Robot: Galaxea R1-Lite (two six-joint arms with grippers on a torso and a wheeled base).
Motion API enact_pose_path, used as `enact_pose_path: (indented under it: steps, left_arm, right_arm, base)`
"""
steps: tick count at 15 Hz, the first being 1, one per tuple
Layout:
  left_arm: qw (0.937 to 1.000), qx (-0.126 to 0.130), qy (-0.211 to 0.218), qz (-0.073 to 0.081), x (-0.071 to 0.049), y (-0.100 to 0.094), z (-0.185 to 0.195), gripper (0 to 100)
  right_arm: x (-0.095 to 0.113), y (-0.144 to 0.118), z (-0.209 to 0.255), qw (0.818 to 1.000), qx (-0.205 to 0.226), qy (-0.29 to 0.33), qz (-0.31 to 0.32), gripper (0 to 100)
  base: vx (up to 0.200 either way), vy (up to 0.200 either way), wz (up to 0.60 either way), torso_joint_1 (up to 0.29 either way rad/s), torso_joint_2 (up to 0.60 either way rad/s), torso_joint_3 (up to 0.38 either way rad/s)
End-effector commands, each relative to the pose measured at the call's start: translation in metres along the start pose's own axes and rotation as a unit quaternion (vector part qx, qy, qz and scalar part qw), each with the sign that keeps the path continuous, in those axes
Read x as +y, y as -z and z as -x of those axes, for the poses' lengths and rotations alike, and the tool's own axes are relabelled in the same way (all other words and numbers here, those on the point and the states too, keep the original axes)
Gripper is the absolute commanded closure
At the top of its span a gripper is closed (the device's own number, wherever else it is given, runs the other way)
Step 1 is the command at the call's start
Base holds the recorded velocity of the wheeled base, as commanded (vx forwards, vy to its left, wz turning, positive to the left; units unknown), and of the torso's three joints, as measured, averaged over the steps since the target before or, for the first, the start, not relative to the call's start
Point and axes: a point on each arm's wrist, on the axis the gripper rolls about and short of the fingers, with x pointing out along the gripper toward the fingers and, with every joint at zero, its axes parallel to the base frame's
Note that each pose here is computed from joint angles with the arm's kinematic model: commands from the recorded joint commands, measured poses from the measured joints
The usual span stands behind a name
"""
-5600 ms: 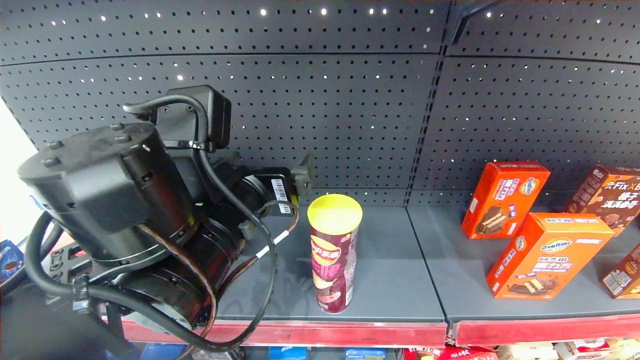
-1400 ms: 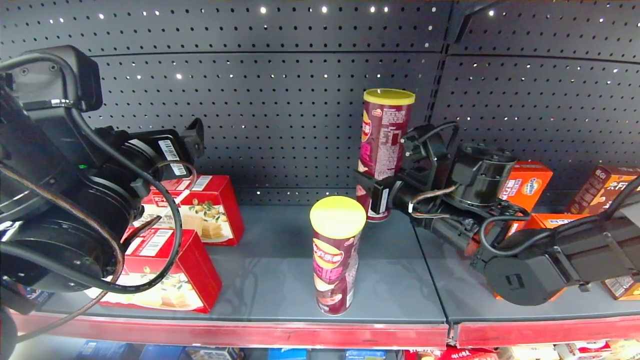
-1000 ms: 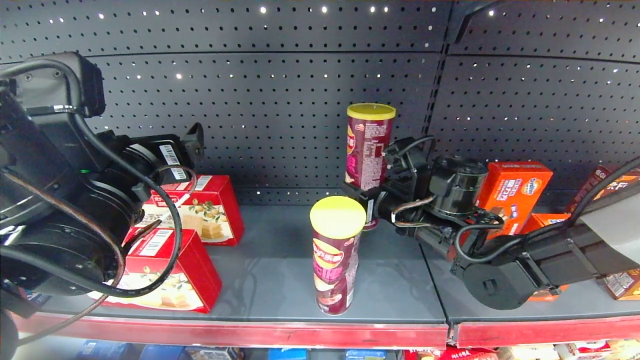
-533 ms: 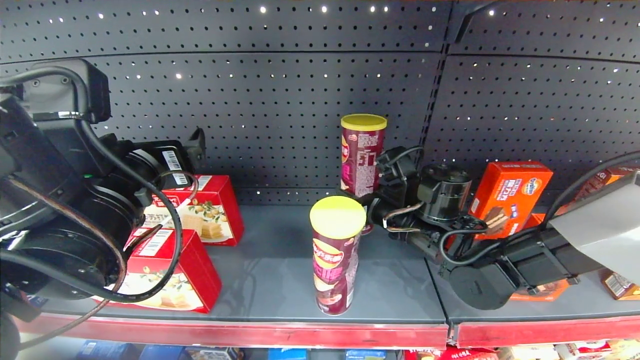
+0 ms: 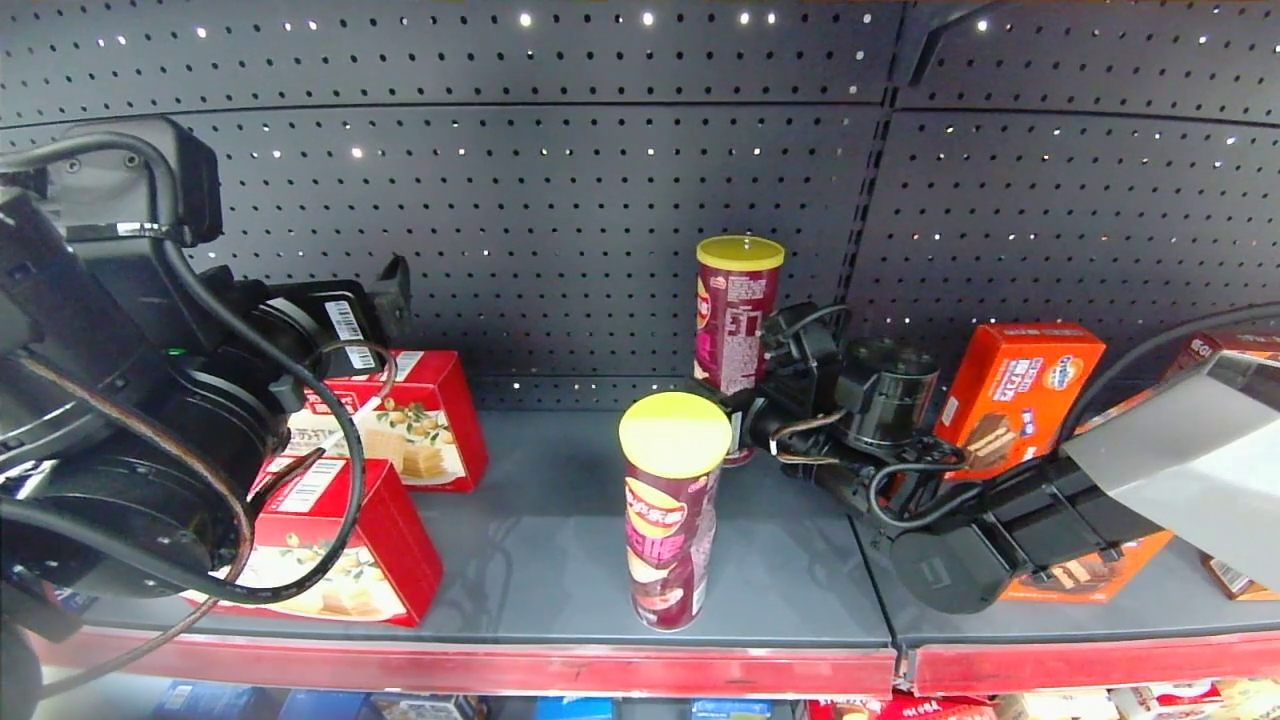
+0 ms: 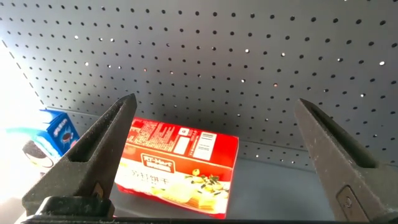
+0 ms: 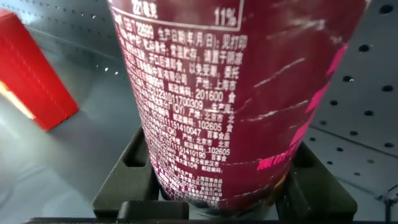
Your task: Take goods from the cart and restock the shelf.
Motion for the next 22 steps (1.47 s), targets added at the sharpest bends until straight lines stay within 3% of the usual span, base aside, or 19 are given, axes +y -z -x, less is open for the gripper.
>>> enact_pose_path:
  steps: [1,6,22]
  left_arm:
    - [1.0,0.0,0.0,0.0,0.0,0.0,0.0,0]
    - [1.0,0.0,0.0,-0.004,0.0,0.0,0.0,0]
    - [1.0,0.001,0.0,-0.007,0.0,0.002,0.0,0]
  right_arm:
    - [-0.002,0.003,0.0,1.0,0.003,0.003,0.0,100]
    - [-0.001,0.017,-0.006,1.0,-0.013,0.002,0.018,100]
    - [0.003,0.039,-0.021,1.0,-0.01,0.0,0.017,100]
  base:
    - [0.0,0.0,0.0,0.0,0.0,0.0]
    - [0.0,0.0,0.0,0.0,0.0,0.0]
    - [0.0,0.0,0.0,0.0,0.0,0.0]
